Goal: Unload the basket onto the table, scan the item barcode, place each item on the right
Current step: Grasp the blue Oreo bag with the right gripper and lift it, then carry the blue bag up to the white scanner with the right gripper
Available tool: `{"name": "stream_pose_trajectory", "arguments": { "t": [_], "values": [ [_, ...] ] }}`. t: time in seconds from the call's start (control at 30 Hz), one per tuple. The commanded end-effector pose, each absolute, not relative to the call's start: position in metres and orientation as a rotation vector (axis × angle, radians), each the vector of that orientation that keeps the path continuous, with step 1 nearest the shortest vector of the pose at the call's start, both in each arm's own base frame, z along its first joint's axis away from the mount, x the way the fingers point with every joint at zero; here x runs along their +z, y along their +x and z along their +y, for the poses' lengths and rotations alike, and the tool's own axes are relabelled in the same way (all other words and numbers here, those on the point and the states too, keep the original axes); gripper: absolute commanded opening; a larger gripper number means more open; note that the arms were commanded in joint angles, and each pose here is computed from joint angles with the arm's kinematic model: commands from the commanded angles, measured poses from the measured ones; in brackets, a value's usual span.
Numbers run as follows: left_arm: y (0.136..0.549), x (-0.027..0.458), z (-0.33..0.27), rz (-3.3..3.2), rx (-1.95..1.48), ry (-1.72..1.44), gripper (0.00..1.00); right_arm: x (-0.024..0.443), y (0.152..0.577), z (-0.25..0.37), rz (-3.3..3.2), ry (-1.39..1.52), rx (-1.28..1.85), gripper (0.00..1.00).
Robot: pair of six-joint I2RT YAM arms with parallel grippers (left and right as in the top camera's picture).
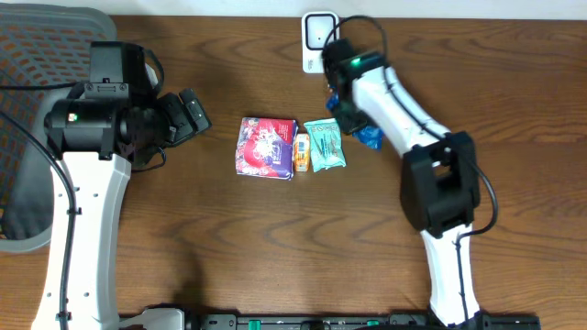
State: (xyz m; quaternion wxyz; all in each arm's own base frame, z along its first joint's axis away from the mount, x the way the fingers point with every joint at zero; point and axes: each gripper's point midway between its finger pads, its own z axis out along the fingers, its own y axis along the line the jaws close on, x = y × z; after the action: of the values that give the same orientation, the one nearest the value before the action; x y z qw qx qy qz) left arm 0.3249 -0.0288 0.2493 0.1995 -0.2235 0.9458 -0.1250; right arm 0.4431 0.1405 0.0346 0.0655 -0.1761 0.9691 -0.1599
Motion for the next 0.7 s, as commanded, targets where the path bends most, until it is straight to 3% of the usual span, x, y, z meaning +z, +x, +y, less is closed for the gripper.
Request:
{"name": "stream_pose_trajectory", "arguments": {
  "t": [0.0,0.17,0.43,0.67],
  "values": [
    [0.325,0.252,-0.026,2.639,-0.339,-0.617,0.98,0.049,0.441,0.113,2.735,-0.231,-0.894,0.01],
    [0.325,0.252,-0.026,2.639,-0.339,-0.617,0.98,0.053,0.419,0.122,2.59,-0.185,-1.085,0.01],
    [0.325,0.252,-0.026,2.639,-0.339,-0.617,0.98,0.099,0.417,0.16,2.312,-0.313,-1.232,0.01],
    [0.325,0.252,-0.026,2.639,-0.339,-0.617,0.98,0.056,0.412,0.16,2.435,-0.239,-1.099,0.01]
  ]
}}
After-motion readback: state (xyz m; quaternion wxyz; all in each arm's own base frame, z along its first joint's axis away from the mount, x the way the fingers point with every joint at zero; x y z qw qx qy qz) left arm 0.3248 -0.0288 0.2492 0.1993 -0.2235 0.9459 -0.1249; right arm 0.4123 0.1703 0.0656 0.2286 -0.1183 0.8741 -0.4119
